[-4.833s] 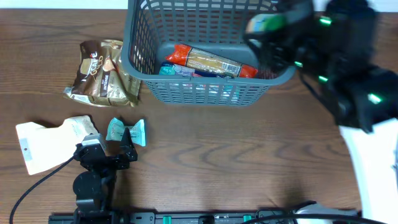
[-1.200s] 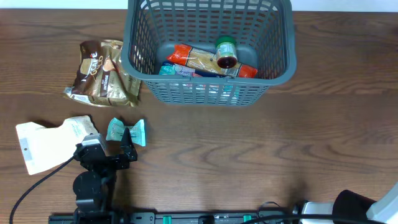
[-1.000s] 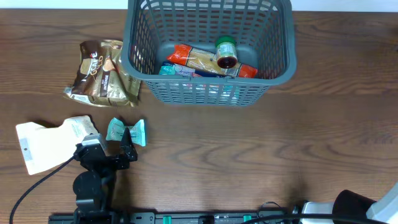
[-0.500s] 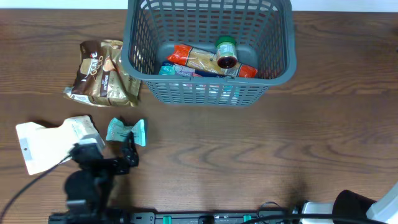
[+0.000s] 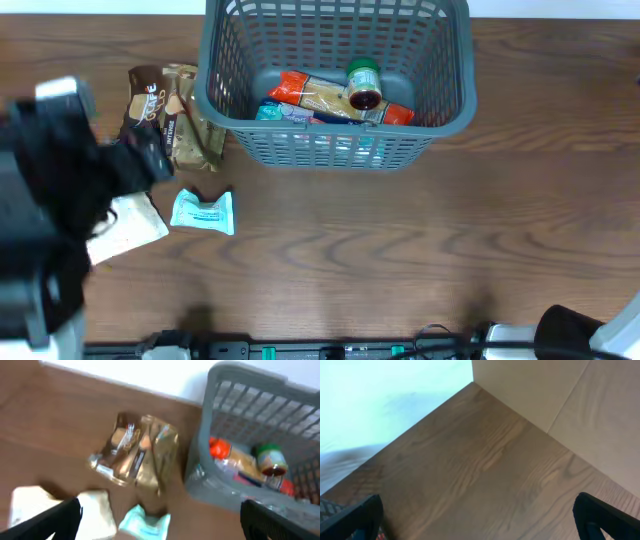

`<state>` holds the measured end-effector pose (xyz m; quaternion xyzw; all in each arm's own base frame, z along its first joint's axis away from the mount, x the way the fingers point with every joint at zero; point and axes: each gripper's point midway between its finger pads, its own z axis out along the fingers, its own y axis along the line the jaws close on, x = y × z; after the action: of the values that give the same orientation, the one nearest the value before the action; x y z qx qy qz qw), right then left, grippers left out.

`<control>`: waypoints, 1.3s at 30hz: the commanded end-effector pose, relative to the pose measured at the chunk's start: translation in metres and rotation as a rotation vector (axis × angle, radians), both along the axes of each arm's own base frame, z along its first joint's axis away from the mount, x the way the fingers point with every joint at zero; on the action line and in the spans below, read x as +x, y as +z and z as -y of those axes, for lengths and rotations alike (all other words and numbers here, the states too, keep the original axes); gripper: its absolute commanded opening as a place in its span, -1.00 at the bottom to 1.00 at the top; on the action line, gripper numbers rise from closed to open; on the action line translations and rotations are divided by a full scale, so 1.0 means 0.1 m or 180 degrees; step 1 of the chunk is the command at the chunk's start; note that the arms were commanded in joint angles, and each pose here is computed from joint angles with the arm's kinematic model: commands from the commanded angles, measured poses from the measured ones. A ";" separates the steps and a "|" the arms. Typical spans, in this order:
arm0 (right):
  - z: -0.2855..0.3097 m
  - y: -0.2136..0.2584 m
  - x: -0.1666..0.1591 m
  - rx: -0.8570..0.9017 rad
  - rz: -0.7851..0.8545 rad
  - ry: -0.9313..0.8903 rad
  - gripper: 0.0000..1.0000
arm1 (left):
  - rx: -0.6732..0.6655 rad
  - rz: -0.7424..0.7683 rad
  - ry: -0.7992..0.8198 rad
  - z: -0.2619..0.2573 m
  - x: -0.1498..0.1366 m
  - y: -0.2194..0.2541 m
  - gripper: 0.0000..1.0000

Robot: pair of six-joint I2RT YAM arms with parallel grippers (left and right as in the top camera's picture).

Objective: Pack container
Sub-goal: 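Raise the left arm and reach toward the brown-gold coffee bag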

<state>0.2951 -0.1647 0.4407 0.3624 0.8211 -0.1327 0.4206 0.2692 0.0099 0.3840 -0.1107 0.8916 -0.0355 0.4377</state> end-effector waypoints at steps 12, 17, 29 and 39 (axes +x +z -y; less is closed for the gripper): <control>0.03 -0.02 0.00 0.0031 0.0005 -0.0052 0.98 | 0.0301 -0.0545 0.0095 -0.51 1.22 -0.06 0.97; 0.03 -0.02 0.00 0.0030 0.0005 -0.0053 0.99 | 0.0414 -0.0672 0.0199 -0.89 1.46 -0.30 0.97; 0.03 -0.02 0.00 0.0031 0.0004 -0.0053 0.98 | 0.0313 -0.1547 -0.0390 -1.06 1.95 -1.58 0.97; 0.03 -0.02 0.00 0.0031 0.0004 -0.0054 0.98 | 0.0015 -0.1865 -0.1093 -0.78 2.27 -2.52 0.97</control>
<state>0.2951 -0.1648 0.4406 0.3625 0.8211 -0.1328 0.4204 0.4857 0.1059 0.1343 -0.0120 0.9896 -0.0409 0.1373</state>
